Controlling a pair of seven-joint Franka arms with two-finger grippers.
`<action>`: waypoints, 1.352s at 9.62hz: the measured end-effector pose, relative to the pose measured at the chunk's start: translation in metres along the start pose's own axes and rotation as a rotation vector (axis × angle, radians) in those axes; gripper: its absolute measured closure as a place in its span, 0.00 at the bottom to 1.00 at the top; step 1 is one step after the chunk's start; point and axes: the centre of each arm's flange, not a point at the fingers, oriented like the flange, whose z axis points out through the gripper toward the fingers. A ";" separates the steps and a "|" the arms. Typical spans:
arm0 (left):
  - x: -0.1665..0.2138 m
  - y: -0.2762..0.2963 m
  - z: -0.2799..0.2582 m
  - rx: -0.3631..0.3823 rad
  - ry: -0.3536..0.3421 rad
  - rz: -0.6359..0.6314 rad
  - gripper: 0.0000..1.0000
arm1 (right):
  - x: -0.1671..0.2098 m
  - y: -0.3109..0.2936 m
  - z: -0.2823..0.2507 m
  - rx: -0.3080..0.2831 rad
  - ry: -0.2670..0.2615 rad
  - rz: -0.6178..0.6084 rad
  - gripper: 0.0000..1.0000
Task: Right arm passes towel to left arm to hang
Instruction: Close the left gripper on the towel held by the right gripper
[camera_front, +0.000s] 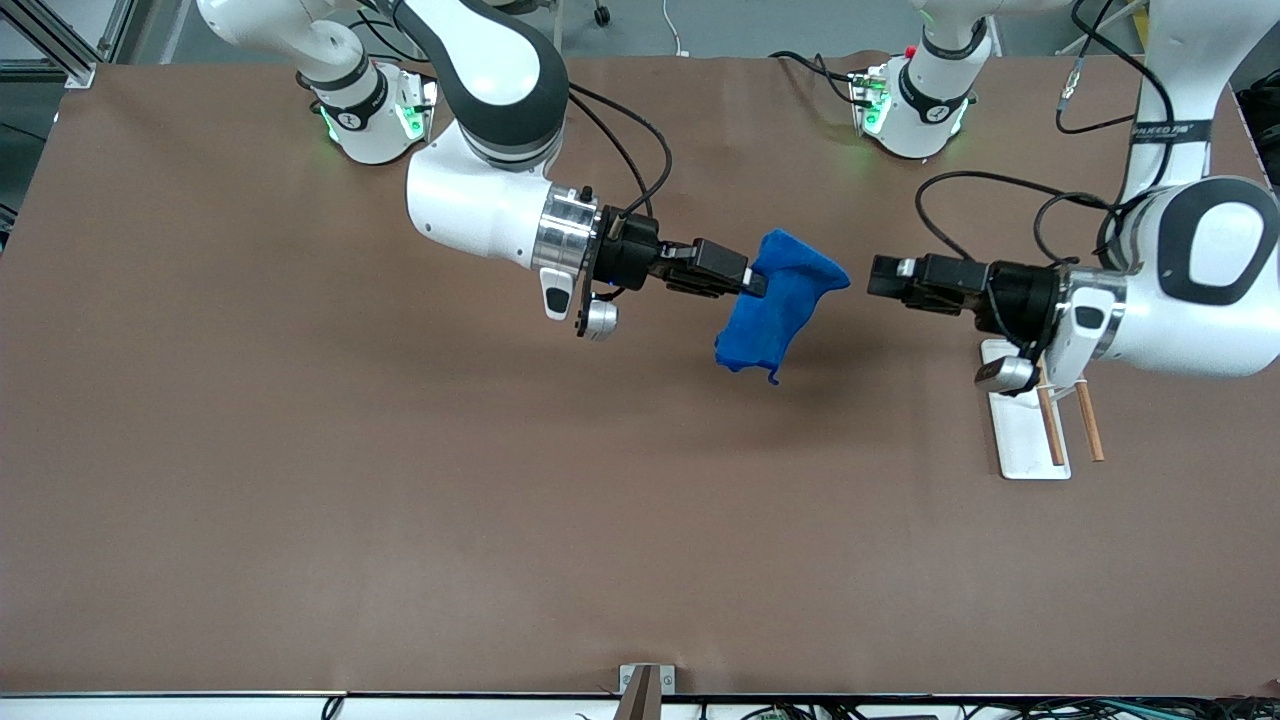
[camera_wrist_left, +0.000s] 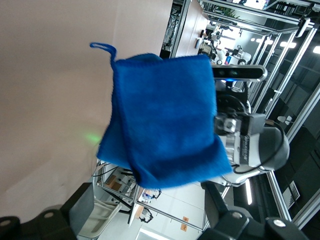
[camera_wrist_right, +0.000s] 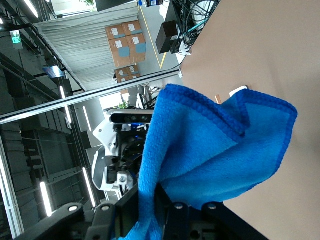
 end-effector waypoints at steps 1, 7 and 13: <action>0.004 -0.003 0.009 0.000 -0.011 -0.005 0.03 | -0.002 0.000 0.001 0.000 0.006 0.000 0.86; 0.018 -0.013 0.044 0.011 -0.010 -0.018 0.47 | -0.018 0.000 0.010 0.000 0.008 0.005 0.86; 0.022 0.011 0.027 0.018 0.034 0.021 0.97 | -0.020 0.000 0.010 -0.002 0.033 0.007 0.86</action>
